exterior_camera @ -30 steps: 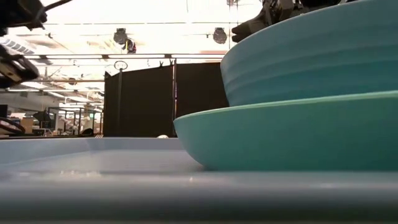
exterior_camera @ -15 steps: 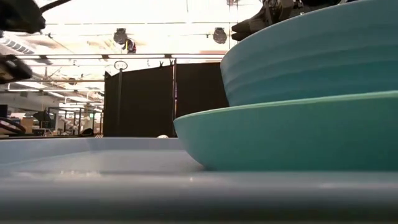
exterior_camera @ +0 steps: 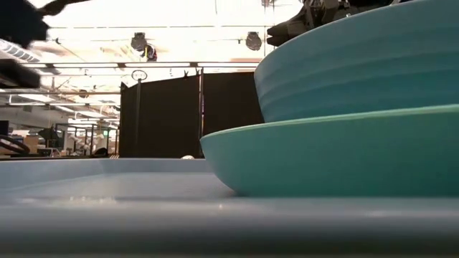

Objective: Set up tray
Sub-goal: Put the yellow table napkin on the blue tray to the left of the blue plate

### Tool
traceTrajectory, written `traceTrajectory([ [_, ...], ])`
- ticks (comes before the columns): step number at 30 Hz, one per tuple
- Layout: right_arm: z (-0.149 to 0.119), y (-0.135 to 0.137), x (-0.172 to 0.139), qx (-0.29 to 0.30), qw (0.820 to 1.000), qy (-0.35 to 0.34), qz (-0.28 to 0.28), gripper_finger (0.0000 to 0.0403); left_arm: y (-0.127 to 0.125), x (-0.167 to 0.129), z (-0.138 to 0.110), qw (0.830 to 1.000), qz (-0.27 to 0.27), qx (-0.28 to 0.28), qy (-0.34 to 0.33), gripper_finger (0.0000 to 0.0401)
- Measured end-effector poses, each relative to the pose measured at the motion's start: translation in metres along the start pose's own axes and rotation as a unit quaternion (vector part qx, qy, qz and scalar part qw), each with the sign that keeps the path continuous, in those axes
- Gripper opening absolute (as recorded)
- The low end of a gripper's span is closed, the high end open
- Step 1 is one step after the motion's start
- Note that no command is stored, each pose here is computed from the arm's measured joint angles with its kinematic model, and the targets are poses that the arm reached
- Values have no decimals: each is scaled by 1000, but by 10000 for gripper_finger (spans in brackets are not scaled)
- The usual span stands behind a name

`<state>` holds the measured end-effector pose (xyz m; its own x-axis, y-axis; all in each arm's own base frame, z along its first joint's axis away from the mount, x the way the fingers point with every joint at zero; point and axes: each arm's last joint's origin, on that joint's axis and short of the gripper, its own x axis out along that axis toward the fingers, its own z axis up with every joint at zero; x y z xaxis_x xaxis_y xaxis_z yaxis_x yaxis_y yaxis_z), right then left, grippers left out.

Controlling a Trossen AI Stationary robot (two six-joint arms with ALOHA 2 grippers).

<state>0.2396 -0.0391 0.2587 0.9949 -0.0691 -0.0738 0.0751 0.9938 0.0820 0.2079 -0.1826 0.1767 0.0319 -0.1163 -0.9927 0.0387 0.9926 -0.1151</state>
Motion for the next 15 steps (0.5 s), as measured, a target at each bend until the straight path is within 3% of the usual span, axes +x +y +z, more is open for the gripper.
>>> traceTrajectory([
  [7, 0, 0, 0, -2, 1000, 0, 0, 132, -6, -4, 19, 994, -106, 5, -36, 33],
  [15, 0, 0, 0, -4, 1000, 1, 1, 132, -20, 1, 9, 995, -82, -24, -47, 52],
])
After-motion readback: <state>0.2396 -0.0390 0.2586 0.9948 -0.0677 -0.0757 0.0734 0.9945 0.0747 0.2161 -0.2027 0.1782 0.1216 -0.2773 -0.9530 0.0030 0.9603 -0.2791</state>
